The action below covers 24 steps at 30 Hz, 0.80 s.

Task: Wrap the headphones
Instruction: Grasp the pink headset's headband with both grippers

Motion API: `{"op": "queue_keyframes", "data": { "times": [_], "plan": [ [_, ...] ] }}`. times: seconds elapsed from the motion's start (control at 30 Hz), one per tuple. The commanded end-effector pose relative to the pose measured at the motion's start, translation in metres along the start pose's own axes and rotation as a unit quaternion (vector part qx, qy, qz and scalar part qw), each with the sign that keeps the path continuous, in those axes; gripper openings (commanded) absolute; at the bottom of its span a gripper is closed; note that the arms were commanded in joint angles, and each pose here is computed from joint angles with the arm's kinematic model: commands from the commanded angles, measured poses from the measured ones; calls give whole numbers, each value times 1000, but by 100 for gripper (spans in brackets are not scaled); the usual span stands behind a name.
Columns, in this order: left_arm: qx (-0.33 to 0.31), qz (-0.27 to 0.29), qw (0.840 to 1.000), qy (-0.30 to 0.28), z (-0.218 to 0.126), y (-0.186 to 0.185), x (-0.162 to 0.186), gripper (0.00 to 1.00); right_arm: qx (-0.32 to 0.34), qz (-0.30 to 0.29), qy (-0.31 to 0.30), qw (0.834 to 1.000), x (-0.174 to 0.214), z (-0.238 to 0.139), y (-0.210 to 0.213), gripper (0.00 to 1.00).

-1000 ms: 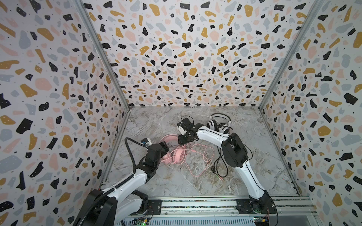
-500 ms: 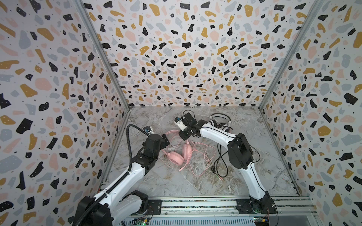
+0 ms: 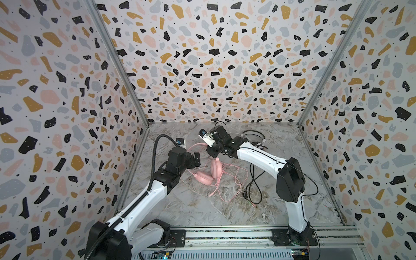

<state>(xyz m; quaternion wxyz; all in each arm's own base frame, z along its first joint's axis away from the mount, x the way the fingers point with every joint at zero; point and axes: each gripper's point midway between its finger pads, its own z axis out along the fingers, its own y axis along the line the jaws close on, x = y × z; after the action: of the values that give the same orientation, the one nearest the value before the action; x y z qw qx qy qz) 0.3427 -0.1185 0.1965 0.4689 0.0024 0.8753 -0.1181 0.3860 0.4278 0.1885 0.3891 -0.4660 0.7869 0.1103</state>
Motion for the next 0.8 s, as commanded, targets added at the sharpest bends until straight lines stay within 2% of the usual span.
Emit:
{"op": "queue_keyframes", "data": {
  "times": [0.0, 0.13, 0.27, 0.43, 0.77],
  "plan": [
    [29, 34, 998, 44, 3, -13, 6, 100, 15, -14, -30, 999, -21, -24, -3, 14],
    [-24, 57, 992, 106, 4, 2, 13, 100, 7, -14, -29, 999, -19, -23, 0, 14],
    [-71, 76, 988, 117, -8, 16, 3, 100, 4, -15, -35, 999, -18, -25, 2, 14],
    [-39, 90, 985, 144, -6, 4, 10, 100, -15, -12, -44, 999, -22, -27, 9, 15],
    [-25, 91, 981, 171, 16, 1, 31, 100, -46, -9, -50, 998, -26, -30, 21, 16]
  ]
}}
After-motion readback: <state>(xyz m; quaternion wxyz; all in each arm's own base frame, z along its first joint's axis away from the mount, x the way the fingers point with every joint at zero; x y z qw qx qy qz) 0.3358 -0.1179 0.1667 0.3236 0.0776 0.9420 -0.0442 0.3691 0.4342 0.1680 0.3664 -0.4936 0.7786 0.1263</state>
